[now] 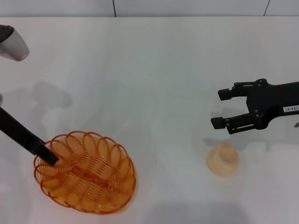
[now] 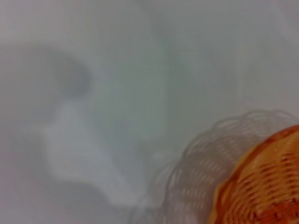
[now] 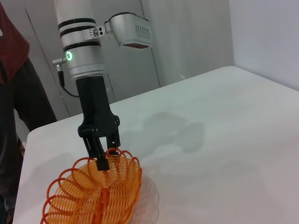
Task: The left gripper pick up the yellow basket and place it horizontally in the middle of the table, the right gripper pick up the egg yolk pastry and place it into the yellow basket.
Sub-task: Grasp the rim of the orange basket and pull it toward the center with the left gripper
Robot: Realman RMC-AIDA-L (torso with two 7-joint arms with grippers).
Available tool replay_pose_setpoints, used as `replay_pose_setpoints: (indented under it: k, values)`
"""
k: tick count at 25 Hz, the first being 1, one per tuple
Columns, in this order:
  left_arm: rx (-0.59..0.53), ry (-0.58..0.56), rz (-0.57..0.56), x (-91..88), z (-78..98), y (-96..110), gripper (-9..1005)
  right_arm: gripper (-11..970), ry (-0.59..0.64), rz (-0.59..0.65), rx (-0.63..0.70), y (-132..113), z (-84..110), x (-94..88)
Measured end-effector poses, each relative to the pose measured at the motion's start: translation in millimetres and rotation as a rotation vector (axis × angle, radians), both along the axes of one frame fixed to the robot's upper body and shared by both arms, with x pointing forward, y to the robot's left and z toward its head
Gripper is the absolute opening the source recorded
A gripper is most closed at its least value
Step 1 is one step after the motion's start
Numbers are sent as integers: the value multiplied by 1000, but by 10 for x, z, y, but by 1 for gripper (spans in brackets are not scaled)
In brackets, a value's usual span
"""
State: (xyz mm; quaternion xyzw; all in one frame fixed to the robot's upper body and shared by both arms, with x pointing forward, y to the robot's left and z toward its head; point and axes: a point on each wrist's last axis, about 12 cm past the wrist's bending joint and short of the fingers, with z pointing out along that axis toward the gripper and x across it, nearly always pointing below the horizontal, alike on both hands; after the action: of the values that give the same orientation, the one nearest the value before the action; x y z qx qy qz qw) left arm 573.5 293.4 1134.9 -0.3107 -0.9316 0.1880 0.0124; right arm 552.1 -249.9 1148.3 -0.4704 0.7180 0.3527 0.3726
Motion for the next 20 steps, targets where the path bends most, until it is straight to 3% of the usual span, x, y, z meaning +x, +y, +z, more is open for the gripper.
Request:
replay_pose_setpoints:
  k: [20]
  values:
    - [14,-18,14,35,-52,-33,259,858,6,5,3,-3,-7,-15]
